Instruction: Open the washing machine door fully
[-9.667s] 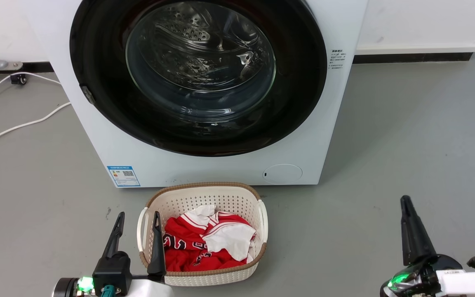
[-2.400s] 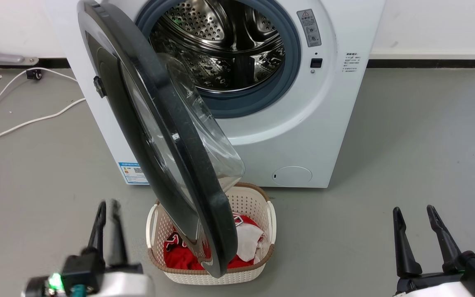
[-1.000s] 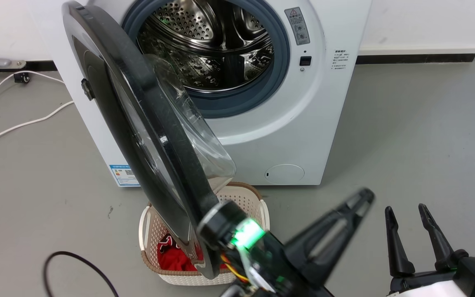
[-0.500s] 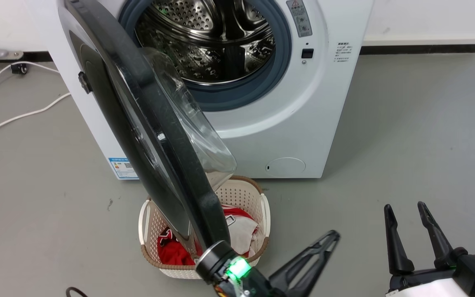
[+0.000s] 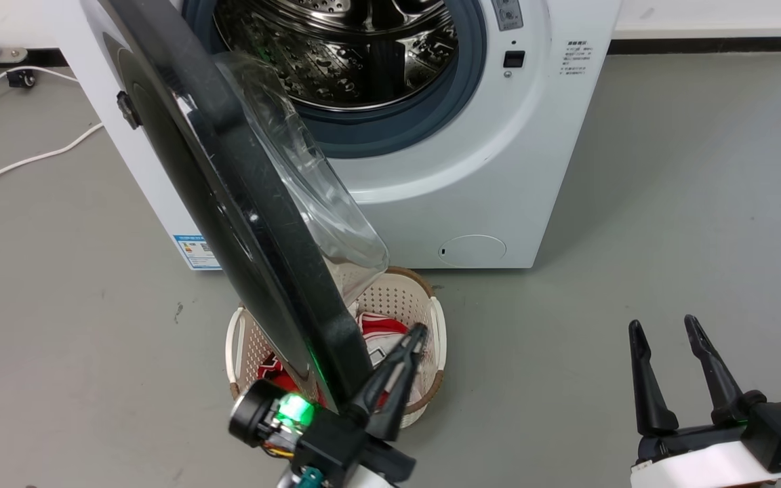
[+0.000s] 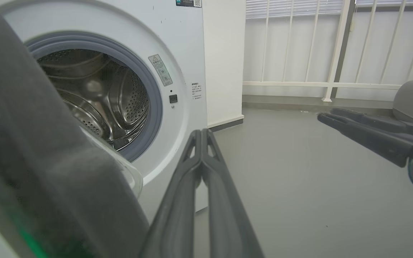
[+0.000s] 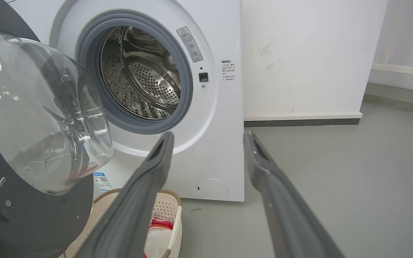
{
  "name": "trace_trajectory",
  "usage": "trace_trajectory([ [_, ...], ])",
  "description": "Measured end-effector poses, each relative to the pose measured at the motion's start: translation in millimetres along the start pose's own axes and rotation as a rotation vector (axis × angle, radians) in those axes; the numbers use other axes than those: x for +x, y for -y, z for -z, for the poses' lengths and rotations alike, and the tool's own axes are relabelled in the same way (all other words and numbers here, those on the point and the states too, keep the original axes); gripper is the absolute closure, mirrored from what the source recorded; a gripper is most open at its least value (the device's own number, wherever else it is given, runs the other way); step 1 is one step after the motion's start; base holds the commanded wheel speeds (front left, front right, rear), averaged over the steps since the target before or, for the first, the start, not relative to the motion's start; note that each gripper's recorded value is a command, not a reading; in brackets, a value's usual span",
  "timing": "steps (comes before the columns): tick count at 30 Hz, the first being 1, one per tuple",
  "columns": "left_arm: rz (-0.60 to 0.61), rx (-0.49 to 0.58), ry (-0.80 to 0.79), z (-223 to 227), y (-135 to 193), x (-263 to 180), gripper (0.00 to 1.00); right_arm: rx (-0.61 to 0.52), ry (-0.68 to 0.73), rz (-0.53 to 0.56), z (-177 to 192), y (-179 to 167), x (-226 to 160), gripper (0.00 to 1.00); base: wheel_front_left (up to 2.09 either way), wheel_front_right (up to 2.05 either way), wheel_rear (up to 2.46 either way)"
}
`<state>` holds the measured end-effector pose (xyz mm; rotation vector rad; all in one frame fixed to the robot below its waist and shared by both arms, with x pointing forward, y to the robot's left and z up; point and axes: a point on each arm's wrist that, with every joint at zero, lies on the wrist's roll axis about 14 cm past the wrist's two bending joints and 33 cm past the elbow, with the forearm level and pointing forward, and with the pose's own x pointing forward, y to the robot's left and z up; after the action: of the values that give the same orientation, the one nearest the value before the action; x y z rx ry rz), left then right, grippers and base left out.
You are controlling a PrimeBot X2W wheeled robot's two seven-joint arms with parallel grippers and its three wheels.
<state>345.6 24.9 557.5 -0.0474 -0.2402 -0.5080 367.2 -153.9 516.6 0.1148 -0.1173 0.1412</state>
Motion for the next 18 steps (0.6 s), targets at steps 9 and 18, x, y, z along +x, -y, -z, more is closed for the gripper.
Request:
trace_trajectory([
  [9, -0.103, 0.012, -0.027, 8.0, -28.9, -8.4, 1.00, 0.006, -0.006, -0.008, 2.5, -2.5, 1.4, 0.00, 0.00, 0.00, 0.00],
  [18, -0.242, 0.040, -0.058, 9.8, -61.3, -41.2, 1.00, 0.024, -0.024, -0.067, 9.6, -21.3, 9.2, 0.00, 0.00, 0.00, 0.00],
])
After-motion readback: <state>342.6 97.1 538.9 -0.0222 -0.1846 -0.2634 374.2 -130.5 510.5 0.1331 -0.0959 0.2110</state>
